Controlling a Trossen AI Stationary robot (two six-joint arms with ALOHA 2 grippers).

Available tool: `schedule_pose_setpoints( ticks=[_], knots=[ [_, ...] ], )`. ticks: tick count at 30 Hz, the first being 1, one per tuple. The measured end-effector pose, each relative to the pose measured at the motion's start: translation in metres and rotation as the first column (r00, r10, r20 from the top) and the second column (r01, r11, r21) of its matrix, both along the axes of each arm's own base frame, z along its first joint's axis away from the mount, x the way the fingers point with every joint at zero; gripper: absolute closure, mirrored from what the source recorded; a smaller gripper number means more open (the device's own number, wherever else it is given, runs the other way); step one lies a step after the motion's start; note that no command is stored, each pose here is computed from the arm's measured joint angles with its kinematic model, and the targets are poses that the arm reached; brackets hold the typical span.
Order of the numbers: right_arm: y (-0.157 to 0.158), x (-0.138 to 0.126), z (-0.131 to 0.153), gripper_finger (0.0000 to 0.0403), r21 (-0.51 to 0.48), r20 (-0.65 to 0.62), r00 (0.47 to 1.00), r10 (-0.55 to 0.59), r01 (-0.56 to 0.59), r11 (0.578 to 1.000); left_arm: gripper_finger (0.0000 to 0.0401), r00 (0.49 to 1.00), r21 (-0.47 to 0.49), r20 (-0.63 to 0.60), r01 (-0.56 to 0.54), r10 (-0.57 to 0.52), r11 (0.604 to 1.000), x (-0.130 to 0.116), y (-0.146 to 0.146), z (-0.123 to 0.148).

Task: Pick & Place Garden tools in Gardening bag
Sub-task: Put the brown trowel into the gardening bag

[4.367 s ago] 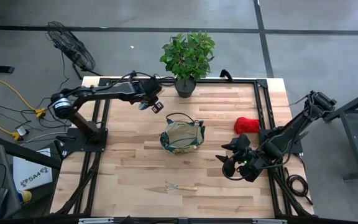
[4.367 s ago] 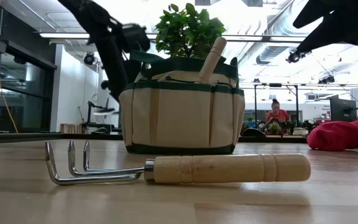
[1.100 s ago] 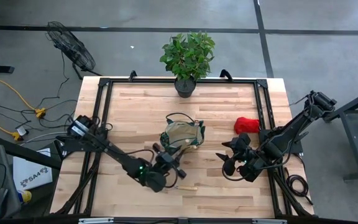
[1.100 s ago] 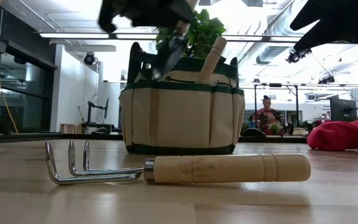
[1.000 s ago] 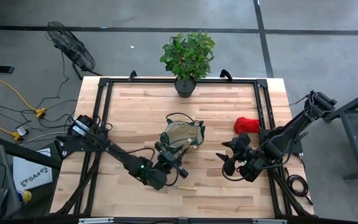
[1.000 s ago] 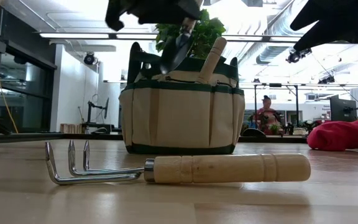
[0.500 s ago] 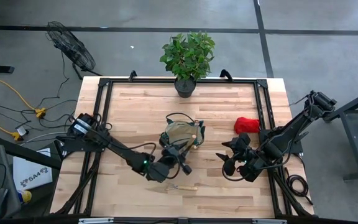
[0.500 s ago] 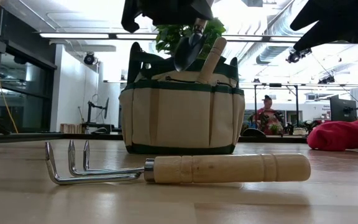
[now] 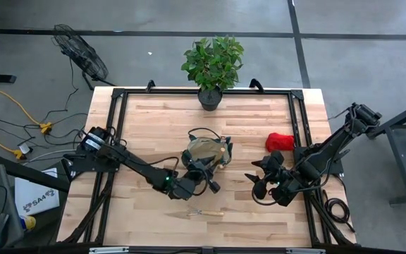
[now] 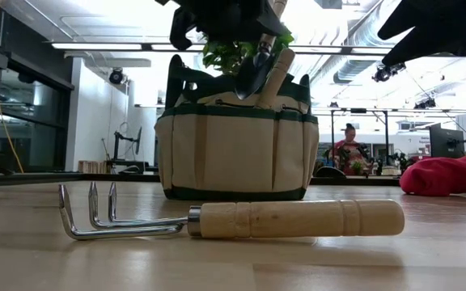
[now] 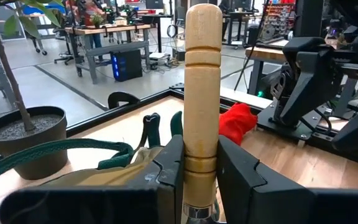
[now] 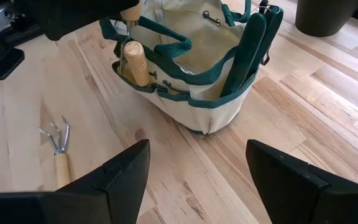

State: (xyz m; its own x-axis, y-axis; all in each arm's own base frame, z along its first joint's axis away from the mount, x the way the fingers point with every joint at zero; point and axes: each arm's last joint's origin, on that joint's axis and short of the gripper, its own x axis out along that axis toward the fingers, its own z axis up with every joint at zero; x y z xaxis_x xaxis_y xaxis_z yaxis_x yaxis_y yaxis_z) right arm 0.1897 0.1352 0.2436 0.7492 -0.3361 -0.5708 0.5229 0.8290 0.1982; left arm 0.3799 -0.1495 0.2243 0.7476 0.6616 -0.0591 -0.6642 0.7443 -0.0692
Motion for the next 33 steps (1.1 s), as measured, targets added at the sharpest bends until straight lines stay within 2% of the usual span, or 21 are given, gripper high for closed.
schedule_pose_setpoints(
  ticks=[6,15,20,26,33],
  knots=[
    [0.0,0.0,0.0,0.0144,-0.003,-0.001,1.0,0.002,-0.002,1.0,0.0342,1.0,0.014,-0.013,0.0,0.0,1.0,0.0,0.001,0.0],
    [0.0,0.0,0.0,0.0144,-0.005,-0.002,1.0,0.004,-0.004,1.0,0.0342,0.996,0.051,-0.047,-0.067,0.069,0.996,-0.001,0.002,-0.003],
    [0.0,0.0,0.0,0.0144,-0.005,-0.002,1.0,0.003,-0.003,1.0,0.0342,0.987,0.098,-0.099,-0.118,0.128,0.988,0.002,0.001,-0.025],
    [0.0,0.0,0.0,0.0144,-0.006,-0.003,1.0,0.004,-0.004,1.0,0.0342,0.977,0.118,-0.099,-0.178,0.19,0.977,0.007,-0.001,-0.044],
    [0.0,0.0,0.0,0.0144,-0.007,-0.004,1.0,0.004,-0.004,1.0,0.0342,0.964,0.14,-0.105,-0.23,0.245,0.963,0.006,0.0,-0.049]
  ],
)
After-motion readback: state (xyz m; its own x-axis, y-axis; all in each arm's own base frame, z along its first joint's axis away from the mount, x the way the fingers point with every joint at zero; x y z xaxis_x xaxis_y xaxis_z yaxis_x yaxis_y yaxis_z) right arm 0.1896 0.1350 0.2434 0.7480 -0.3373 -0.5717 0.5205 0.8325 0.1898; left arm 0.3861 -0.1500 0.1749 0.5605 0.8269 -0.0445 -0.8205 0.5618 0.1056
